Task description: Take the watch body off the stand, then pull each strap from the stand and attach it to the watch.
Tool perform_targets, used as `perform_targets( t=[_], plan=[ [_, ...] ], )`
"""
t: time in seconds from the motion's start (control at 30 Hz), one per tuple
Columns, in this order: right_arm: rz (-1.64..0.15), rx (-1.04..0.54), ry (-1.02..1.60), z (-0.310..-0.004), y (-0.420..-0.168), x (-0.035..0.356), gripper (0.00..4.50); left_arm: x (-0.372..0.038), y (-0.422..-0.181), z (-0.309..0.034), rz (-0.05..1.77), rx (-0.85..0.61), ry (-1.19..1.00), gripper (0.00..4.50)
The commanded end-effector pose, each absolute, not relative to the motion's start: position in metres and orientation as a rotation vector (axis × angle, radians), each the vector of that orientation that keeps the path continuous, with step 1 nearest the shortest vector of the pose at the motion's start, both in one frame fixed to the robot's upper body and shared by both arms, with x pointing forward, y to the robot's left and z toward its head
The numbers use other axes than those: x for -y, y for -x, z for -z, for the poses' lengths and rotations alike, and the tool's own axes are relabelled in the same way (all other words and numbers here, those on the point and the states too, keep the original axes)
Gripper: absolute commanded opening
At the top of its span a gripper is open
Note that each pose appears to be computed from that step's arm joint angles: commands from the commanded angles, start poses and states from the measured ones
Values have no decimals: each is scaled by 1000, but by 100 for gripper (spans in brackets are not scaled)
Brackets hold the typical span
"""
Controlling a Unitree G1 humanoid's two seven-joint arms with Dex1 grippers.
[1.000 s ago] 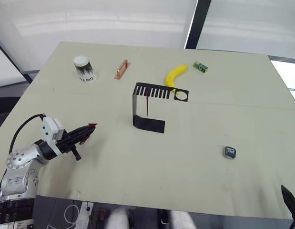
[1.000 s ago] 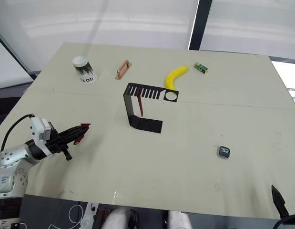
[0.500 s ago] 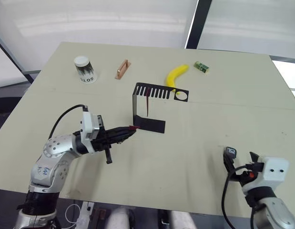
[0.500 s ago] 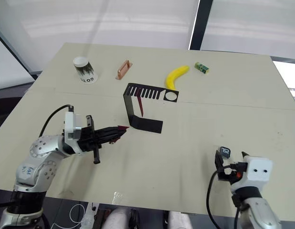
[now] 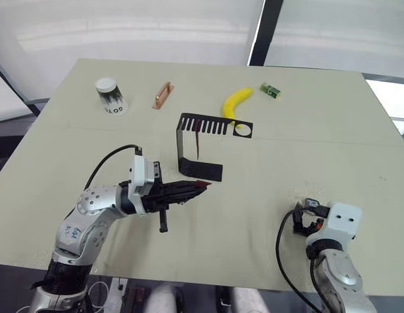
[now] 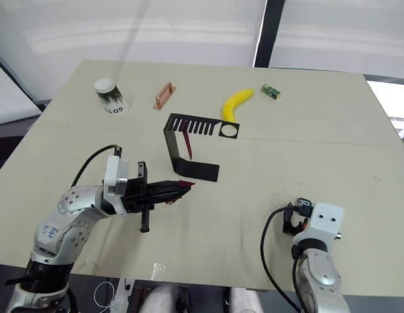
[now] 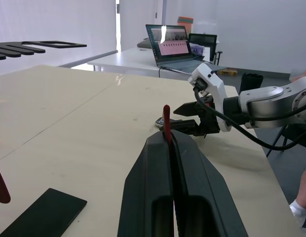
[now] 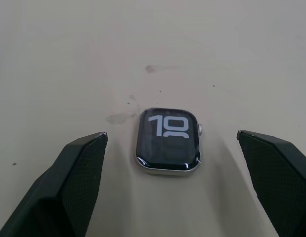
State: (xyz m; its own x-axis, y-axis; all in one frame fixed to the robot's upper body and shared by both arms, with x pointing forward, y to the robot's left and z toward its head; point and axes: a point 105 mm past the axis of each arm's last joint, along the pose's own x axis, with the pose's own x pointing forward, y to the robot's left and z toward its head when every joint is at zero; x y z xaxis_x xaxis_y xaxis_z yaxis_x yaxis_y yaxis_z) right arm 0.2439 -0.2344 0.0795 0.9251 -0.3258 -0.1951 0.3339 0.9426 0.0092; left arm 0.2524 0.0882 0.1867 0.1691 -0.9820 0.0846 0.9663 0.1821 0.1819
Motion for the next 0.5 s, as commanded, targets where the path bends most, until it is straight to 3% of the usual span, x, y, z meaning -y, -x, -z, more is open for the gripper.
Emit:
perform_targets(
  t=[0.03,0.5],
  plan=[
    [385,-169,-75,-86,-244,242,445,-85,-248,-195,1406,235,-107,0],
    [305,-217,-100,-83,-249,227,445,-83,-248,-194,1393,234,-92,0]
  ],
)
